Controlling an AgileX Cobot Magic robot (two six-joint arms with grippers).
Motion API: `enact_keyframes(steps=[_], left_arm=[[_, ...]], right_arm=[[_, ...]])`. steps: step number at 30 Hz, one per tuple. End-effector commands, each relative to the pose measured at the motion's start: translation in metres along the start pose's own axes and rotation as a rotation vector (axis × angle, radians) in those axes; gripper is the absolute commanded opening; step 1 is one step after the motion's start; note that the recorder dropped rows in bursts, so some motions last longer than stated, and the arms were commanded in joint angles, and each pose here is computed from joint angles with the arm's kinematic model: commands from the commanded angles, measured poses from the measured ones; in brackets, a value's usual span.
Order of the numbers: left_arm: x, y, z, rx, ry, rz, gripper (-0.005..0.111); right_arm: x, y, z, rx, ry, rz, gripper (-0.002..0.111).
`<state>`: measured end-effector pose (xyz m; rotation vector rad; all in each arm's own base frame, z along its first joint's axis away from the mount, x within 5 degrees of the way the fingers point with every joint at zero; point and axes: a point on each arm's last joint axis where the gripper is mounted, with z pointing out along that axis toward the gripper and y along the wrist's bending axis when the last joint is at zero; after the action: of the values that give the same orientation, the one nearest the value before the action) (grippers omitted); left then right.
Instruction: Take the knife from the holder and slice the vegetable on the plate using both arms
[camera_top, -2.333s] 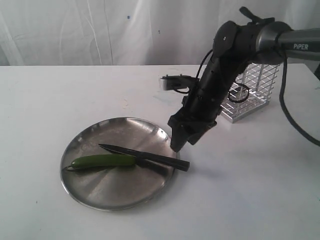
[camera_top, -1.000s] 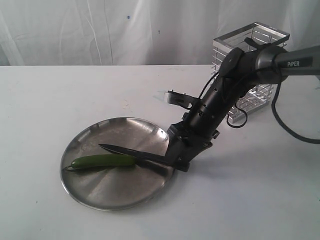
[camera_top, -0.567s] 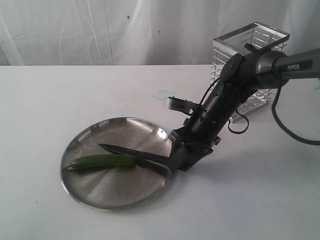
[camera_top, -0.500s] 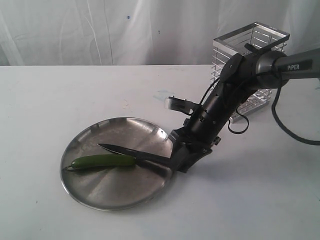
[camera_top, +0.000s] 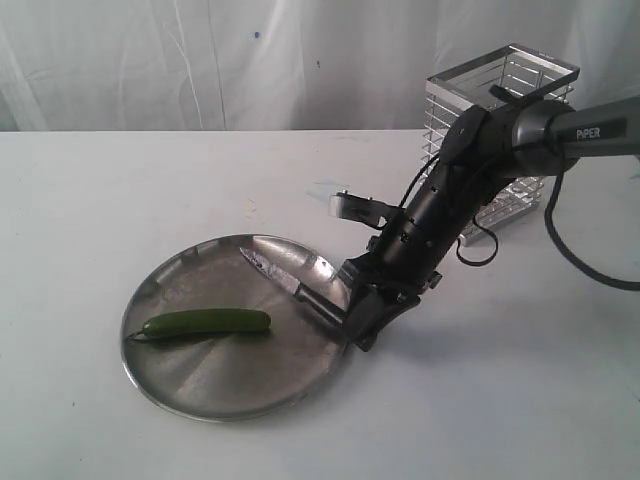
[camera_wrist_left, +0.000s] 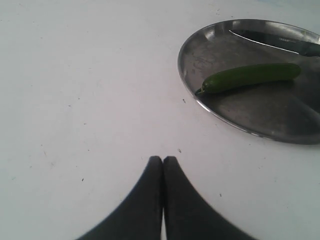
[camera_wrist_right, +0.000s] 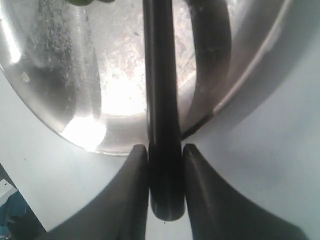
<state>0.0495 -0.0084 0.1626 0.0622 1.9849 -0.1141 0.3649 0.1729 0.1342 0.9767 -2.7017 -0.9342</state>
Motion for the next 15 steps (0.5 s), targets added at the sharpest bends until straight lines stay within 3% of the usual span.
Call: enact_keyframes(steps=[1,8,15], left_arm=[[0.0,0.0,0.0,-0.002,-0.005,-0.004,0.0],[0.0,0.0,0.0,-0.002,-0.005,-0.004,0.0],[0.0,0.0,0.0,-0.002,-0.005,-0.004,0.0]], right_arm=[[0.001,0.011,-0.016,0.025,-0.024,-0.04,0.0],[0.005,0.033,-0.034,0.055,-0.053,-0.079,0.0],[0.025,0.045,-0.019,0.169,0.09,-0.02,0.0]])
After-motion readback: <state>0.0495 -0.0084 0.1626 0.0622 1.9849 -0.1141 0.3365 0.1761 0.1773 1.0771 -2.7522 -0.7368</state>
